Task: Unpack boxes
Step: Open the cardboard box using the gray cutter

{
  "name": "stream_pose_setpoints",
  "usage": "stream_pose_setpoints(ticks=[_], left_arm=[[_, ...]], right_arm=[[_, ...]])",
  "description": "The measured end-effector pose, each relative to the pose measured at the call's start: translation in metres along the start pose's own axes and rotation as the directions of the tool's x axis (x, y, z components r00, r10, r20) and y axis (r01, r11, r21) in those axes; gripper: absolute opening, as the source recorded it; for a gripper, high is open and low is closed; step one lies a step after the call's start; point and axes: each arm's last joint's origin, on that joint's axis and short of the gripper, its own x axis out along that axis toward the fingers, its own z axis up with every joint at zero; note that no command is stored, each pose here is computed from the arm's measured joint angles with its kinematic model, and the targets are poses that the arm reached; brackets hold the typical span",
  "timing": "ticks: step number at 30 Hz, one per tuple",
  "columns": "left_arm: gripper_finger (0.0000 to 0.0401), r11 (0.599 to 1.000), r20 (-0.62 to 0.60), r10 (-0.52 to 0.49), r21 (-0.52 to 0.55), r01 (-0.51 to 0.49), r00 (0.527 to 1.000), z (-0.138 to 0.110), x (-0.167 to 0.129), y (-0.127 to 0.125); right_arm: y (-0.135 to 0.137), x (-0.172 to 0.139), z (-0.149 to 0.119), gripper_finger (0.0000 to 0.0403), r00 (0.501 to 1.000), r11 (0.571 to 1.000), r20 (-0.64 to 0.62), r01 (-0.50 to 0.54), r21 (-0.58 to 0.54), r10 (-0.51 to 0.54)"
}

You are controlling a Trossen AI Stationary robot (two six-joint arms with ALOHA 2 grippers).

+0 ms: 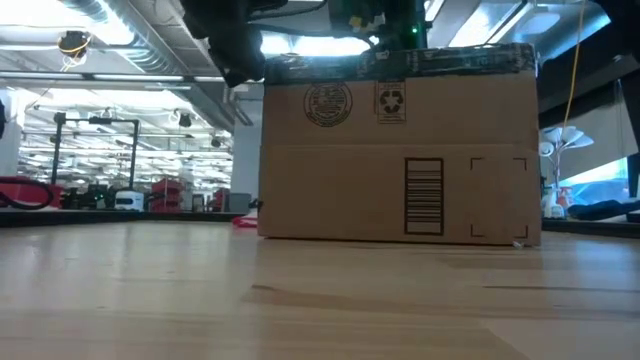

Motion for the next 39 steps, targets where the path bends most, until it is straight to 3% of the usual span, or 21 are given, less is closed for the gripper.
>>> stream_pose_setpoints(ticks=[8,11,14,18,22,31,35,39], left_arm=[[0.0084,0.997,0.048,-0.058,0.045,0.055,0.997,0.007,-0.002,0.000],[0.0084,0.991,0.027,-0.129,0.037,0.128,0.991,0.013,-0.011,-0.005],[0.0084,0.984,0.096,-0.166,0.083,0.158,0.982,0.029,-0.027,-0.013],[0.0084,0.990,0.224,-0.050,0.140,0.019,0.973,0.051,-0.050,-0.016],[0.0084,0.988,0.302,0.083,0.097,-0.117,0.950,0.061,-0.062,-0.002],[0.0084,0.970,0.231,0.239,-0.089,-0.225,0.943,0.059,-0.056,0.048],[0.0084,0.980,0.162,0.170,-0.131,-0.149,0.972,0.058,-0.041,0.063],[0.0084,0.992,0.108,0.093,-0.100,-0.082,0.990,0.056,-0.023,0.056]], right_arm=[[-0.002,0.001,-0.001,0.0131,0.994,0.993,0.042,-0.102,0.063,0.099],[-0.006,0.000,-0.003,0.0131,0.988,0.984,0.069,-0.144,0.102,0.138],[-0.011,0.001,-0.006,0.0131,0.985,0.978,0.073,-0.165,0.126,0.157],[-0.019,0.006,-0.009,0.0131,0.979,0.963,0.078,-0.200,0.179,0.189],[-0.025,0.009,-0.013,0.0131,0.974,0.954,0.078,-0.223,0.202,0.212],[-0.034,0.012,-0.018,0.0131,0.974,0.941,0.083,-0.226,0.251,0.212],[-0.037,0.013,-0.018,0.0131,0.972,0.937,0.099,-0.233,0.259,0.214],[-0.041,0.015,-0.020,0.0131,0.973,0.930,0.100,-0.230,0.286,0.209]])
